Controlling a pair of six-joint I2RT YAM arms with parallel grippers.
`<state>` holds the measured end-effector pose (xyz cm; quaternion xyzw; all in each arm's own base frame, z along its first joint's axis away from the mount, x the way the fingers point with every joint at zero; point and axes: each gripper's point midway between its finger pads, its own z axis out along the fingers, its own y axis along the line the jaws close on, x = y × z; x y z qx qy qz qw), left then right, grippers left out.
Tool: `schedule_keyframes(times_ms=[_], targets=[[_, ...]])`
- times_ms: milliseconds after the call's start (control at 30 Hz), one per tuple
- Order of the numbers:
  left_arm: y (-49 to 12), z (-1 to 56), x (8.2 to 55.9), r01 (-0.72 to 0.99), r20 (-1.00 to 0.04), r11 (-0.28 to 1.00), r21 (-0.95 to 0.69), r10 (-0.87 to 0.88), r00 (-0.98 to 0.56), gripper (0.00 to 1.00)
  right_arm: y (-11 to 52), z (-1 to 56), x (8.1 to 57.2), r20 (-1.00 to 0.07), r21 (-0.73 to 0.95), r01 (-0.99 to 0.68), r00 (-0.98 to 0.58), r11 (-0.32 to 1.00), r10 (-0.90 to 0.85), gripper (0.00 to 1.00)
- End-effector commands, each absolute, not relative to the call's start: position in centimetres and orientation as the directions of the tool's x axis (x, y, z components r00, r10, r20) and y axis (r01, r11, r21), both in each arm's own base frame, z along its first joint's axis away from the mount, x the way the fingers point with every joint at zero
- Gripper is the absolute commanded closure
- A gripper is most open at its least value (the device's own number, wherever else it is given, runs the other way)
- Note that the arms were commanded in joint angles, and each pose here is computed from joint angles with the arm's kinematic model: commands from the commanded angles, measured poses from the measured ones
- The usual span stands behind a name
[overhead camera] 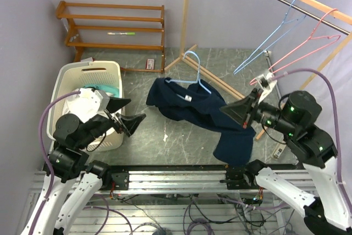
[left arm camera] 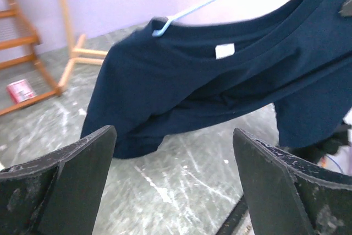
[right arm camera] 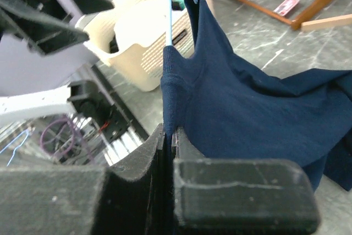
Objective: Remove the t-shirt from the hanger
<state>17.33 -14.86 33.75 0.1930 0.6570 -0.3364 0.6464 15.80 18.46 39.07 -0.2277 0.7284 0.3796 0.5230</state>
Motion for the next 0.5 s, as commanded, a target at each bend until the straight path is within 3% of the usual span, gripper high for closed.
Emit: schedule_keyframes(times_ms=[0,100,200,467], targets=[[-18.1,38.0,13.5,0.885,-0.986,0.457,-0.086,-0.167,-0.009,0.03,18.7,37.2,11.7,-0.922,0.344,-0.803,-0.386,0.486,0.014,1.00],[-18.6,38.5,12.8,0.914,-0.992,0.402,-0.058,-0.125,-0.008,0.03,18.8,36.0,10.8,-0.911,0.360,-0.812,-0.411,0.460,-0.014,1.00],[-18.8,39.2,12.5,0.927,-0.995,0.375,-0.030,-0.099,0.008,0.03,19.7,35.7,9.2,-0.906,0.384,-0.853,-0.422,0.354,-0.033,1.00],[-20.6,40.3,10.7,0.984,-0.991,0.176,-0.042,-0.136,-0.018,0.03,20.5,36.9,7.3,-0.915,0.392,-0.892,-0.403,0.224,-0.004,1.00]])
